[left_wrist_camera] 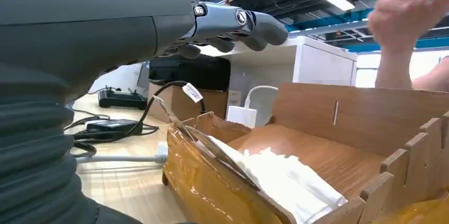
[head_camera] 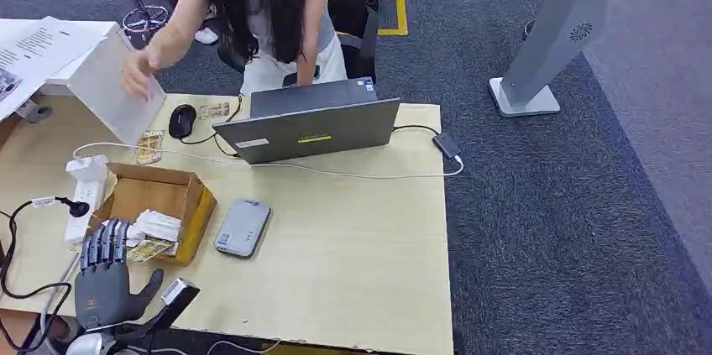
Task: Pass the card to the sensor for recognition and then transmit it.
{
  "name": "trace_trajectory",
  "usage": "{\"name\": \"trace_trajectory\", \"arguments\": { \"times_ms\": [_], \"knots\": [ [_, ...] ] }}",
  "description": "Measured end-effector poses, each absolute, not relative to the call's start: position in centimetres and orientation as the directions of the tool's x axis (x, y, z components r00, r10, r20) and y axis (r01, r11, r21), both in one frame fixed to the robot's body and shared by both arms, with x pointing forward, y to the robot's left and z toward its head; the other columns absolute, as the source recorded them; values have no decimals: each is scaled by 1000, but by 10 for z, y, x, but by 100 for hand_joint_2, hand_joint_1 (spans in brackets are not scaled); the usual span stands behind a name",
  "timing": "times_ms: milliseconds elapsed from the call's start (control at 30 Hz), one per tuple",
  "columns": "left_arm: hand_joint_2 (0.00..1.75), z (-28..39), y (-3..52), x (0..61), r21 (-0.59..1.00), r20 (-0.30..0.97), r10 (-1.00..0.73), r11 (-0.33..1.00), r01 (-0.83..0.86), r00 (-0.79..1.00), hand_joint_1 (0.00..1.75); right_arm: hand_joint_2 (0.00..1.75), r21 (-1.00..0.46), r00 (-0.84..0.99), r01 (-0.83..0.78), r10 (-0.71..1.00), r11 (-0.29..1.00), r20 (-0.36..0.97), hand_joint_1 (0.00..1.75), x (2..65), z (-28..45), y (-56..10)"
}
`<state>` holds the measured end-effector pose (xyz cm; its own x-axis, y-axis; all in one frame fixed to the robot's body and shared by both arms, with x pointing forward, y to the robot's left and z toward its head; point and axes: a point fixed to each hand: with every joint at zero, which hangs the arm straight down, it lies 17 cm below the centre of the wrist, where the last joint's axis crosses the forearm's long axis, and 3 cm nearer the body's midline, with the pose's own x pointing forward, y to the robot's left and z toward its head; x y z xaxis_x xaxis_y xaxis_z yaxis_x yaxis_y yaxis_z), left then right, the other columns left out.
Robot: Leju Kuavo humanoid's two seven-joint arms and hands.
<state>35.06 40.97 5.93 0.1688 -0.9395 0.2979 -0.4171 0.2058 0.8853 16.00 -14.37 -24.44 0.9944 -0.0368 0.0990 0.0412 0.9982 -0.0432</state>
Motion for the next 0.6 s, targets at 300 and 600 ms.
{"name": "trace_trajectory", "arguments": {
  "times_ms": [300,600],
  "knots": [
    [175,59,410,351,885,298,-940,206,-417,168,0,175,-43,994,41,-36,998,99,0,160,-244,-144],
    [175,60,414,352,886,302,-935,203,-418,187,0,175,-45,995,35,-30,998,96,0,159,-245,-144]
  ]
}}
